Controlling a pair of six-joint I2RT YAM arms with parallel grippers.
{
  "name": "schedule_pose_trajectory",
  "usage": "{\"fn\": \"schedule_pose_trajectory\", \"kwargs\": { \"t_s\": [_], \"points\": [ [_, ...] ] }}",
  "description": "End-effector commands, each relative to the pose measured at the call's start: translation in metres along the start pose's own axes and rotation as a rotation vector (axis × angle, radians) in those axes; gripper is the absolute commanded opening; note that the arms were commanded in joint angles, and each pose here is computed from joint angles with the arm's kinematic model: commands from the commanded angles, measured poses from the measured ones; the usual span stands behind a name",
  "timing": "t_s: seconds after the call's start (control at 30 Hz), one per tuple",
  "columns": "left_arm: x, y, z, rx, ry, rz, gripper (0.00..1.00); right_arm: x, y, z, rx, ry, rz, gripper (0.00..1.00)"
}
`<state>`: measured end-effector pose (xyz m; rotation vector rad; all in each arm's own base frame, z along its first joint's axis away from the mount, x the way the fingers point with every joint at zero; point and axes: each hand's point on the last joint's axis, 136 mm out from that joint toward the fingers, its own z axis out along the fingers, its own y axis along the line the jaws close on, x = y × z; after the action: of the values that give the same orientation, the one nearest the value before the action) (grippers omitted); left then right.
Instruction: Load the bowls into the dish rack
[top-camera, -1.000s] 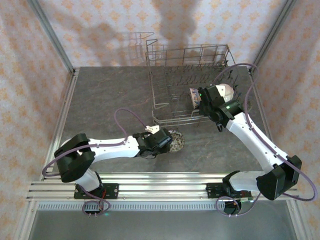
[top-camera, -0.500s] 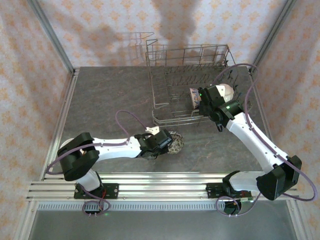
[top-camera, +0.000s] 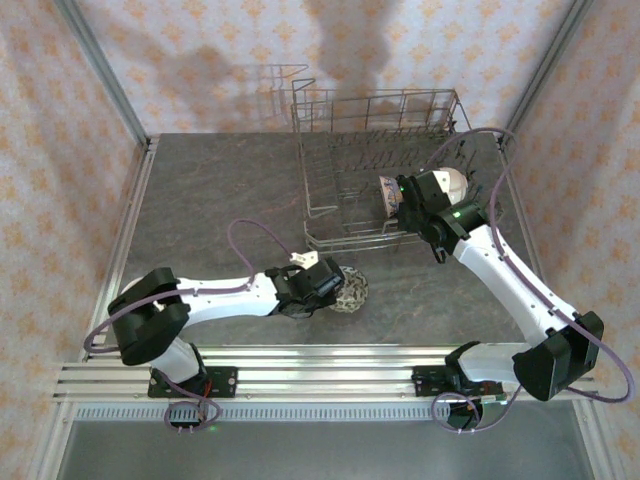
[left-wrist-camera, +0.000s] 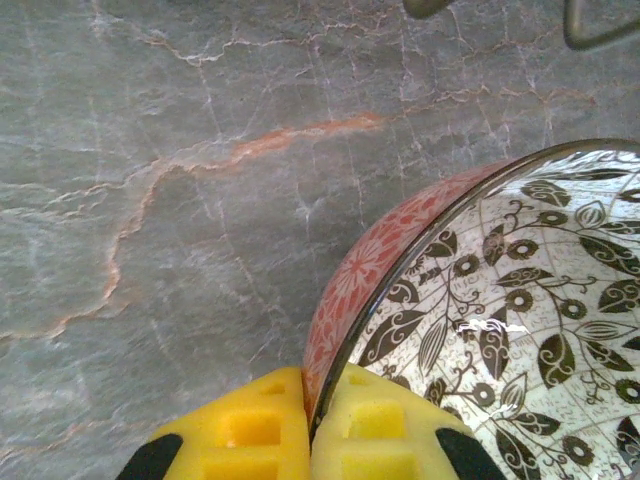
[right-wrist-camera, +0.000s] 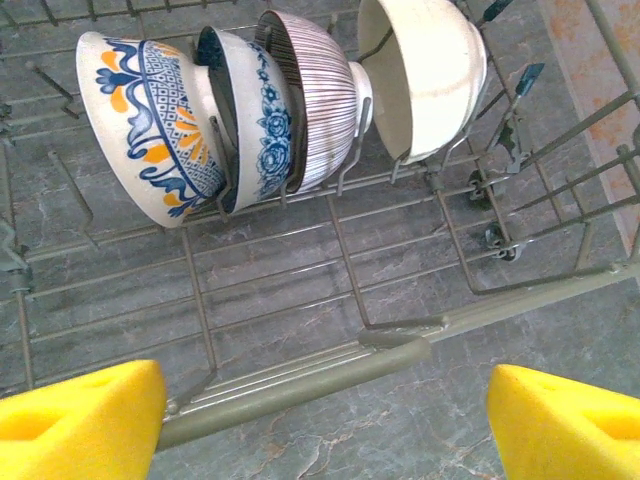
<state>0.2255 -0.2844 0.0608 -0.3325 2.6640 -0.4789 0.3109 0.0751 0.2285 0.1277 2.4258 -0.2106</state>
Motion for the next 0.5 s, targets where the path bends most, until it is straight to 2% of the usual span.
{"fn": "schedule_pose_trajectory", "kwargs": {
  "t_s": [0.0,0.2,0.47],
  "points": [
    [-0.016,-0.008,-0.031,0.029,-0.077,0.034,0.0,0.028,0.015,-0.009,-0.113,0.127,-0.082,0.83],
    [-0.034,-0.027,-0.071,0.075,-0.14,0.097,0.0,0.02,0.029,-0.028,-0.23,0.125,-0.085,0.81],
    [-0.061,-0.054,-0.119,0.093,-0.216,0.186,0.0,-0.008,0.041,-0.077,-0.401,0.036,-0.065,0.81]
  ]
}}
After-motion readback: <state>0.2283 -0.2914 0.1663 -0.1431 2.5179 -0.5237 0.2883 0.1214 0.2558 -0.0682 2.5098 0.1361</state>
